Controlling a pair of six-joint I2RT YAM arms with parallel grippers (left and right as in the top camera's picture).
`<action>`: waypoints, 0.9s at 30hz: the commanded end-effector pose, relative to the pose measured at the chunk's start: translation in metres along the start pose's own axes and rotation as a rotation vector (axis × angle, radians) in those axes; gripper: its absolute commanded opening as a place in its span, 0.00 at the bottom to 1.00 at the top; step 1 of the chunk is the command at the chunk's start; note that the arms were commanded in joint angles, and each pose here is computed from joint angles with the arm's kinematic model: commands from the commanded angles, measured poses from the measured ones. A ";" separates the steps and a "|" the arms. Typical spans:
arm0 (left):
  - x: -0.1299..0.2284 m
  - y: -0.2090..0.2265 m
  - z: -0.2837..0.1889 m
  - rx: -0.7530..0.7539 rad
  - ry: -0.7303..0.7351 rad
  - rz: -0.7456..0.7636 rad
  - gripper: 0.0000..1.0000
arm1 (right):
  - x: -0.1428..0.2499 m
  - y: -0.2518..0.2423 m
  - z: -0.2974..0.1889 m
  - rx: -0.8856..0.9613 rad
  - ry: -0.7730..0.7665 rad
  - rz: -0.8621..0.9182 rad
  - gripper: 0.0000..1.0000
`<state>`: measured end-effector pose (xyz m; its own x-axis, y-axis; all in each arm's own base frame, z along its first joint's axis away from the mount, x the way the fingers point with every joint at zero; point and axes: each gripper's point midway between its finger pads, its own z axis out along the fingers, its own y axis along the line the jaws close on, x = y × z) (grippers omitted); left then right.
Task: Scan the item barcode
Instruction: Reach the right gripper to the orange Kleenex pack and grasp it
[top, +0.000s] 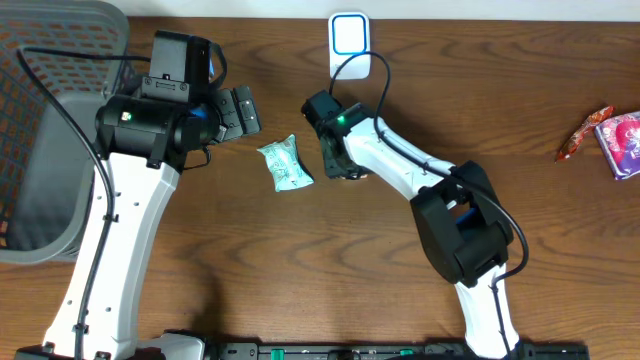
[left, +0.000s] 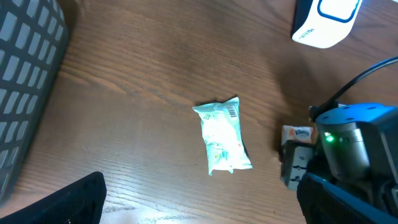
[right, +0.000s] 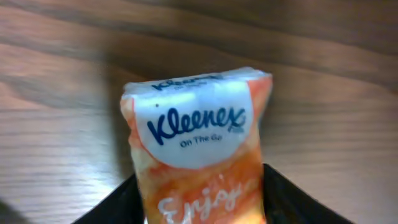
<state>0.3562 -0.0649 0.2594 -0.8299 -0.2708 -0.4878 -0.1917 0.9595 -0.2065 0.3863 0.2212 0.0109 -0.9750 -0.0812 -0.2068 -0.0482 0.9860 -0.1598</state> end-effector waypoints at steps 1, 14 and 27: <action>0.001 0.001 0.002 -0.002 0.007 -0.008 0.98 | -0.024 -0.007 -0.026 0.030 -0.090 -0.029 0.57; 0.001 0.001 0.002 -0.002 0.007 -0.008 0.98 | -0.022 0.008 -0.037 0.102 -0.161 -0.141 0.47; 0.001 0.001 0.002 -0.002 0.007 -0.008 0.98 | -0.011 0.002 -0.010 0.122 -0.125 -0.140 0.36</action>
<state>0.3562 -0.0649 0.2594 -0.8299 -0.2708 -0.4878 -0.1917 0.9595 -0.2065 0.3940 0.2360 0.0250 -0.9230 -0.2458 -0.2962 -0.1617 0.9459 -0.2813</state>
